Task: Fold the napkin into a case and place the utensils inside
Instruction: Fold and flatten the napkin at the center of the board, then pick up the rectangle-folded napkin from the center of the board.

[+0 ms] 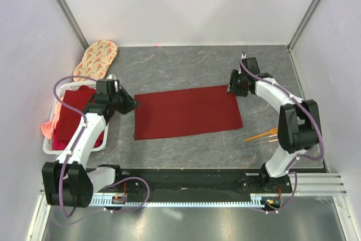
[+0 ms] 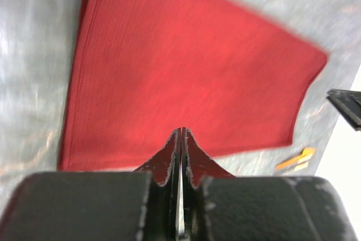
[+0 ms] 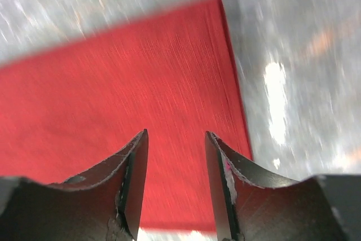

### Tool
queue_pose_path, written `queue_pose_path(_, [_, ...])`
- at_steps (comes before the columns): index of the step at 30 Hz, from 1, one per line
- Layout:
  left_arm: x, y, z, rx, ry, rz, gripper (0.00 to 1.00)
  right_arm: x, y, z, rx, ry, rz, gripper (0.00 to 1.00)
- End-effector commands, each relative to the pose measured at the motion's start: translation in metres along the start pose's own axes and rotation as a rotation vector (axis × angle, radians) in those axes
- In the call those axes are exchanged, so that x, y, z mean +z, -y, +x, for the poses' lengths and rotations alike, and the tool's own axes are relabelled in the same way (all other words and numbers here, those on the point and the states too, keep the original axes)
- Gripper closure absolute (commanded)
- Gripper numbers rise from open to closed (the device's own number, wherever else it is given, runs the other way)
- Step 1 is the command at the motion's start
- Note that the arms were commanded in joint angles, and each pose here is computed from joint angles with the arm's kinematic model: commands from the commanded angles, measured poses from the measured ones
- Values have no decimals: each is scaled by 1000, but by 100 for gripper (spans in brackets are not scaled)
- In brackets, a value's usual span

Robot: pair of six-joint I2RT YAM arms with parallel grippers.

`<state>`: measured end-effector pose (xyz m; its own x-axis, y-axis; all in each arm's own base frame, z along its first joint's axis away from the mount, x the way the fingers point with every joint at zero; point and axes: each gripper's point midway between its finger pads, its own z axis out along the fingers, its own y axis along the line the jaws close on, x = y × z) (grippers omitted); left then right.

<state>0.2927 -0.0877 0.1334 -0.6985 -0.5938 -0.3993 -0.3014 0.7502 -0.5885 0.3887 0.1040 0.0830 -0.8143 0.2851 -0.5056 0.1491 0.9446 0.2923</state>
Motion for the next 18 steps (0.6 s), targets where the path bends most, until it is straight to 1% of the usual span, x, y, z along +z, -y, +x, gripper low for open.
queue_pose_path(1, [6,29,-48,91,142,-5,98,21,-8,-33,-3,29,30,51])
queue_pose_path(2, [23,24,-47,98,105,-42,98,24,-7,-37,0,30,36,53])
queue_pose_path(3, [31,27,-47,114,90,-51,98,25,-13,-47,-6,48,27,59])
queue_pose_path(4, [37,31,-50,141,87,-98,98,34,-11,-45,-9,31,35,62])
queue_pose_path(5, [44,26,-52,145,87,-148,98,37,-9,-49,-9,40,50,65])
queue_pose_path(6, [63,9,-50,145,68,-244,98,39,-9,-53,-13,44,58,72])
queue_pose_path(7, [66,12,-58,134,75,-261,98,44,-5,-53,-15,40,79,74])
queue_pose_path(8, [70,7,-55,116,51,-297,98,46,-3,-52,-18,38,89,76])
queue_pose_path(9, [82,-3,-55,116,40,-344,98,48,-2,-54,-21,45,96,76])
queue_pose_path(12, [95,-10,-58,120,44,-398,98,57,2,-54,-28,51,117,77])
queue_pose_path(14, [102,-13,-58,124,23,-415,98,61,4,-55,-30,60,119,77])
queue_pose_path(18, [105,-28,-71,146,69,-495,98,69,4,-58,-41,72,118,77])
